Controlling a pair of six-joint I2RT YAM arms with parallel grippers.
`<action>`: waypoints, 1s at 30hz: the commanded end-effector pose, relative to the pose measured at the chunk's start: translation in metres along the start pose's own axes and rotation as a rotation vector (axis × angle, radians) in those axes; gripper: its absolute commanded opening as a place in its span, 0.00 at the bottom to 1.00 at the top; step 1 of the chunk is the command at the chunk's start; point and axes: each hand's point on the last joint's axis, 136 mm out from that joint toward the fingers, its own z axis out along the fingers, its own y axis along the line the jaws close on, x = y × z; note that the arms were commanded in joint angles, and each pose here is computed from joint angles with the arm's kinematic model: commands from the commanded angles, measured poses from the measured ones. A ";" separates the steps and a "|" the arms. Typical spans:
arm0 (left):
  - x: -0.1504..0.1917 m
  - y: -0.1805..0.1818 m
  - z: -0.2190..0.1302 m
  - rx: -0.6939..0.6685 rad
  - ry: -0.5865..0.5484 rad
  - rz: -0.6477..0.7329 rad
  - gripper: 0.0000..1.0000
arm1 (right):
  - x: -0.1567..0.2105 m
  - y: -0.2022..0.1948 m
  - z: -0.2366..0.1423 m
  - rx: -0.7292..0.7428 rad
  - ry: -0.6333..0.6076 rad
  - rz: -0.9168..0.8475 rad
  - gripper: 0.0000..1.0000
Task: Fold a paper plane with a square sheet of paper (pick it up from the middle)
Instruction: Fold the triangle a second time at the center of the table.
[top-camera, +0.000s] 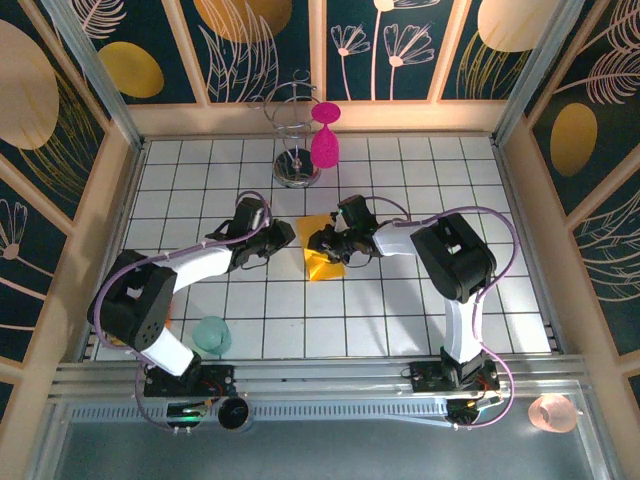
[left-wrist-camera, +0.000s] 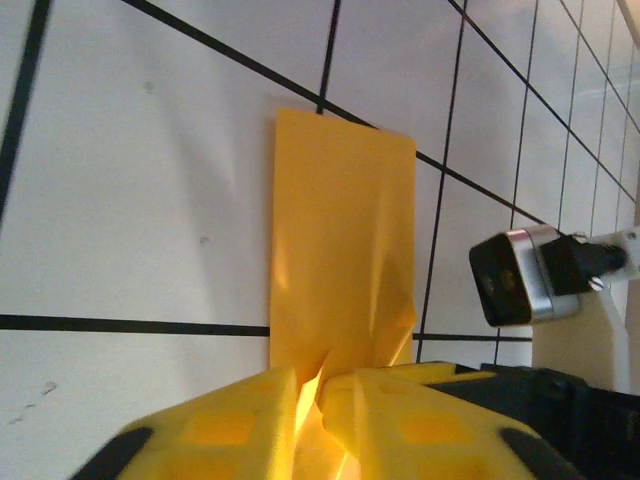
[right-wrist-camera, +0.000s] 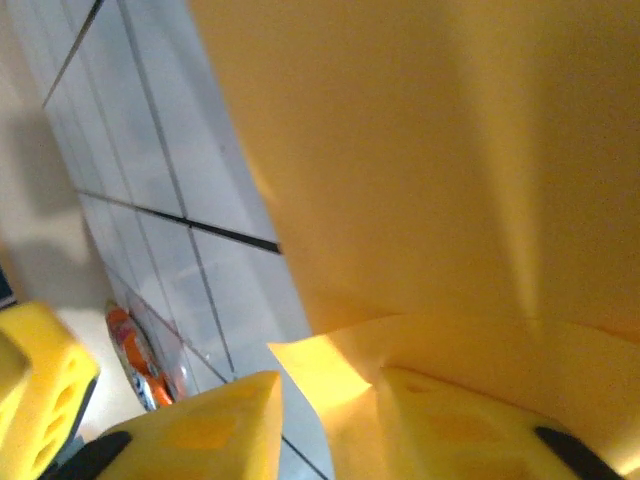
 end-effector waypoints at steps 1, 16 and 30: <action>0.014 -0.014 0.011 0.044 0.057 0.040 0.14 | 0.006 -0.026 0.004 0.087 0.007 0.032 0.20; 0.040 -0.002 0.046 -0.019 0.159 0.061 0.00 | 0.007 -0.037 0.007 0.127 0.019 0.056 0.00; 0.048 0.029 0.057 -0.136 0.181 0.054 0.00 | 0.002 -0.017 0.001 0.061 -0.002 0.013 0.00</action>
